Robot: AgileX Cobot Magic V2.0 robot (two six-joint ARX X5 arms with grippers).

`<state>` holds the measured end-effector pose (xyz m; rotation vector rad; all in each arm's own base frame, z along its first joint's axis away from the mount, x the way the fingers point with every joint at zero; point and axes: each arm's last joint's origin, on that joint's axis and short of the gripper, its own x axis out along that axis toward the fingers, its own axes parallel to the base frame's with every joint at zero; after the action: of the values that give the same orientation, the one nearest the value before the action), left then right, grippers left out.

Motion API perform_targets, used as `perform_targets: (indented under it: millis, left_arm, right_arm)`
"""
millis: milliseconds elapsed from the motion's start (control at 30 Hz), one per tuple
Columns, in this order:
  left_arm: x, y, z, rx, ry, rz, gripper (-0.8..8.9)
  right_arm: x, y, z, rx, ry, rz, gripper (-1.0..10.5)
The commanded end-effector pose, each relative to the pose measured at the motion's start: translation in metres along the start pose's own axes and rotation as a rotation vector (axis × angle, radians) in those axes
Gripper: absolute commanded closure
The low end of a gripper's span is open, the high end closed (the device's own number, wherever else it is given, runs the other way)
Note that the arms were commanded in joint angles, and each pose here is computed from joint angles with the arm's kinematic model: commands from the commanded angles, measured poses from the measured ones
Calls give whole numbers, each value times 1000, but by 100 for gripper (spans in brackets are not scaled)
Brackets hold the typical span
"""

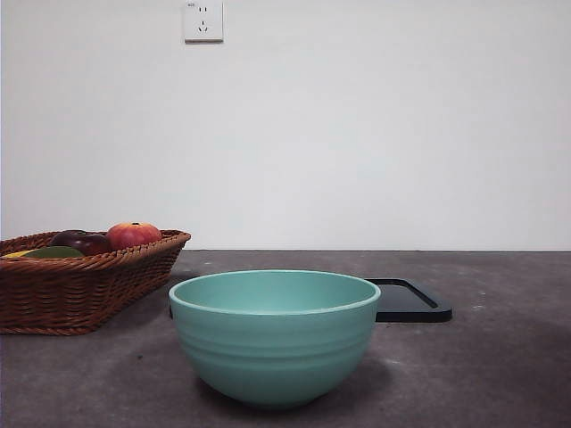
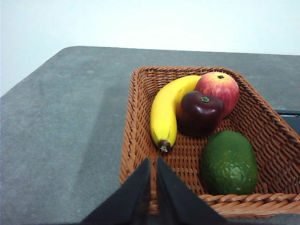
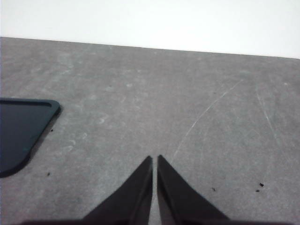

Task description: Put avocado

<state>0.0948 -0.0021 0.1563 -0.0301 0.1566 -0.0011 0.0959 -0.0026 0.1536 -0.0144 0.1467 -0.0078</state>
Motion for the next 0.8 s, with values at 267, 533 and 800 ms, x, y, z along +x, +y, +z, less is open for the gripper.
perform_targets:
  millis: [267,533,800]
  left_arm:
    - [2,0,-6,6,20,1,798]
    - [-7,-1,20,-156,-58,-14,798]
    - [-35,-2,80,-247,-161,-33,798]
  right_arm:
    - [0,0,0,112,-8,9,937]
    - [-6,3,19,306,-53,68,937]
    - [-27,6,64,408,-39,113,937]
